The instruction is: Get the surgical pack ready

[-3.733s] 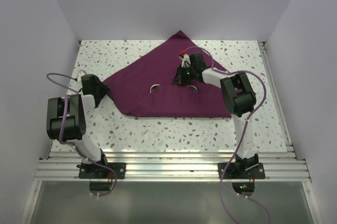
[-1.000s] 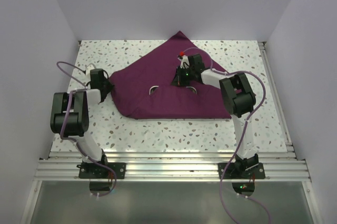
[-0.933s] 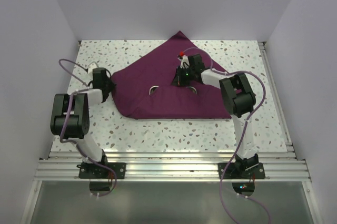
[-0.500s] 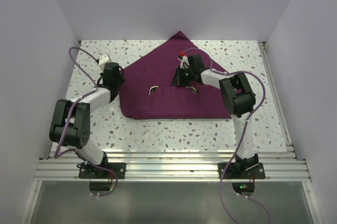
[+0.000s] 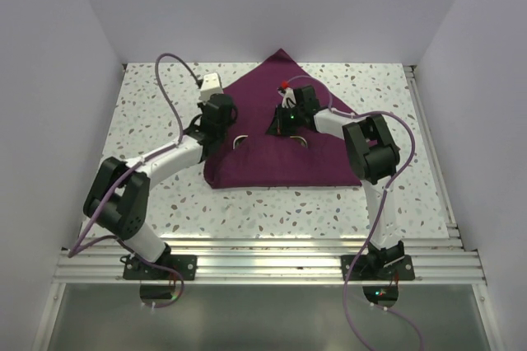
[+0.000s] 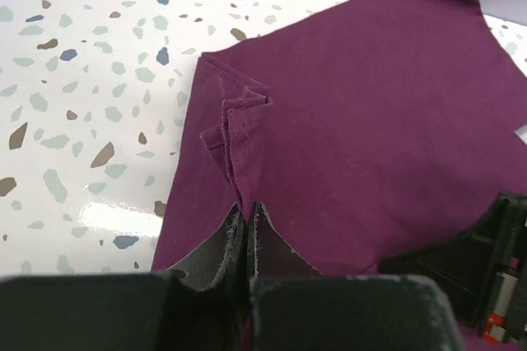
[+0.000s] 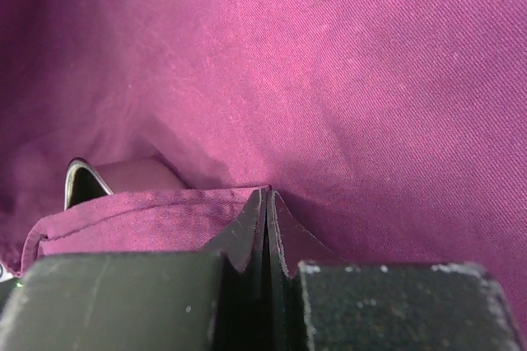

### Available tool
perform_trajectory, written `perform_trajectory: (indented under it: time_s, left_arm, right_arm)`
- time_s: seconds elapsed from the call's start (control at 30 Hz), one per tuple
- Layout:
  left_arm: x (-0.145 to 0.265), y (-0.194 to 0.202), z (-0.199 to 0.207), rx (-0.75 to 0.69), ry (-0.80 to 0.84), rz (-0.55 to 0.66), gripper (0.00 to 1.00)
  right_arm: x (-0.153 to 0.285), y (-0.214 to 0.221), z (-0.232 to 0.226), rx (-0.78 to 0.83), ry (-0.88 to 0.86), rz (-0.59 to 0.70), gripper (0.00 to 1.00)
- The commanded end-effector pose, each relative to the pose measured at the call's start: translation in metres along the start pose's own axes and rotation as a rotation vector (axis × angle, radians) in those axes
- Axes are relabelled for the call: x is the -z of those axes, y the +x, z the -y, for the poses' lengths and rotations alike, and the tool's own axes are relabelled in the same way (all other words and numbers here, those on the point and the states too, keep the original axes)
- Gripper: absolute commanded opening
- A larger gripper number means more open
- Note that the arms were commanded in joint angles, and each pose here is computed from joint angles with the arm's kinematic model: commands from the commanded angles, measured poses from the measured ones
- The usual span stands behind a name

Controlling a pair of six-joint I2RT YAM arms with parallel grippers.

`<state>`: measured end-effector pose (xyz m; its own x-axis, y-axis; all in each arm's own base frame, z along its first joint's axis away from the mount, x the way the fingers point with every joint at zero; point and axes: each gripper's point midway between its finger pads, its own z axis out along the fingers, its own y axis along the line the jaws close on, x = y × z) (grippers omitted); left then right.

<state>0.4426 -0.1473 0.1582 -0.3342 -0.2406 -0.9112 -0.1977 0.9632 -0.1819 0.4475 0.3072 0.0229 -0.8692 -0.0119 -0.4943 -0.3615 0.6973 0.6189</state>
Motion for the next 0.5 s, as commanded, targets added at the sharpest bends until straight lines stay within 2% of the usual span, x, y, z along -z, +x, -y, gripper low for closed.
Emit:
perform_trajectory:
  time_s: [0.0,0.3,0.47]
  left_arm:
    - [0.019,-0.035,0.024,0.005,0.006,0.091,0.0]
    - [0.038,-0.049,0.092,0.002,0.107,0.123,0.0]
    - [0.04,-0.04,0.125,-0.009,0.163,0.12,0.0]
  right_arm:
    - [0.004,0.007,-0.014,0.0,-0.028,-0.029,0.0]
    - [-0.001,0.014,-0.009,-0.024,-0.022,-0.046,0.0]
    - [-0.003,0.019,-0.008,-0.039,-0.034,-0.057,0.0]
